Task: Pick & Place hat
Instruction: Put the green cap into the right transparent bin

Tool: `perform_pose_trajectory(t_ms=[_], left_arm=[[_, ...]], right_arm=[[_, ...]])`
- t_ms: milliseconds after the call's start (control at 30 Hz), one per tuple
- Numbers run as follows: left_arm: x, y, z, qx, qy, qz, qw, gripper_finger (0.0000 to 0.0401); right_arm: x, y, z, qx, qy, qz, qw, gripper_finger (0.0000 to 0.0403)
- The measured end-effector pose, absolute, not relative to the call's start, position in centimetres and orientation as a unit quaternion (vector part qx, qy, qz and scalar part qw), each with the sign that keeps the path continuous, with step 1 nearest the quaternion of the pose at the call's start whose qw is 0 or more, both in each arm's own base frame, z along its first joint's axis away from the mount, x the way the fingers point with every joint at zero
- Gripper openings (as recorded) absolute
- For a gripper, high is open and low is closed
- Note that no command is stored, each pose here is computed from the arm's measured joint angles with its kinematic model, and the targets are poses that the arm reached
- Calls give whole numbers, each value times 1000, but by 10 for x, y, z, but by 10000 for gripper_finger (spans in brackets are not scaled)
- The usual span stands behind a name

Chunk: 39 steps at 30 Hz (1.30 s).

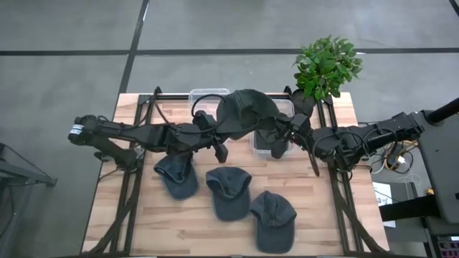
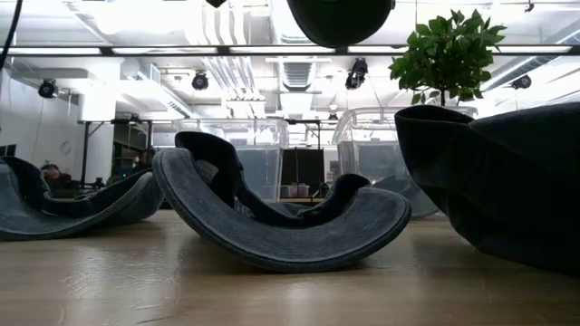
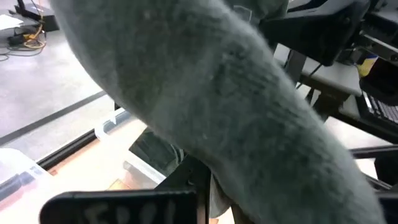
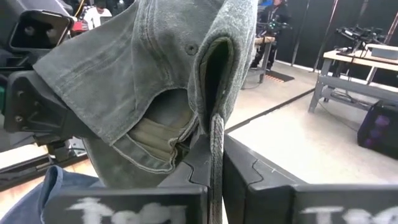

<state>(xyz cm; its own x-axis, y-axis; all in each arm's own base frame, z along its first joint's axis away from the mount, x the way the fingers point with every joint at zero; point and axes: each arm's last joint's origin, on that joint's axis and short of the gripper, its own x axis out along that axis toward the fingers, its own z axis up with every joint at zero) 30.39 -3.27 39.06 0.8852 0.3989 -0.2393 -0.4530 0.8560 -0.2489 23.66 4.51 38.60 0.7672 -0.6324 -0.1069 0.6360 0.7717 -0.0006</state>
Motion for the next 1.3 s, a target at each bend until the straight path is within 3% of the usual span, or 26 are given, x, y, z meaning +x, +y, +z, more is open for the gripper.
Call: perform_pose_trajectory(t_ms=[533,1300], left_arm=[[301,-29,391,-94,107,233,962,33],[301,-20,389,-111,99,272,951,33]], right_arm=[[237,45,385,26,49,-337,940,9],[237,45,385,26,49,-339,939,8]])
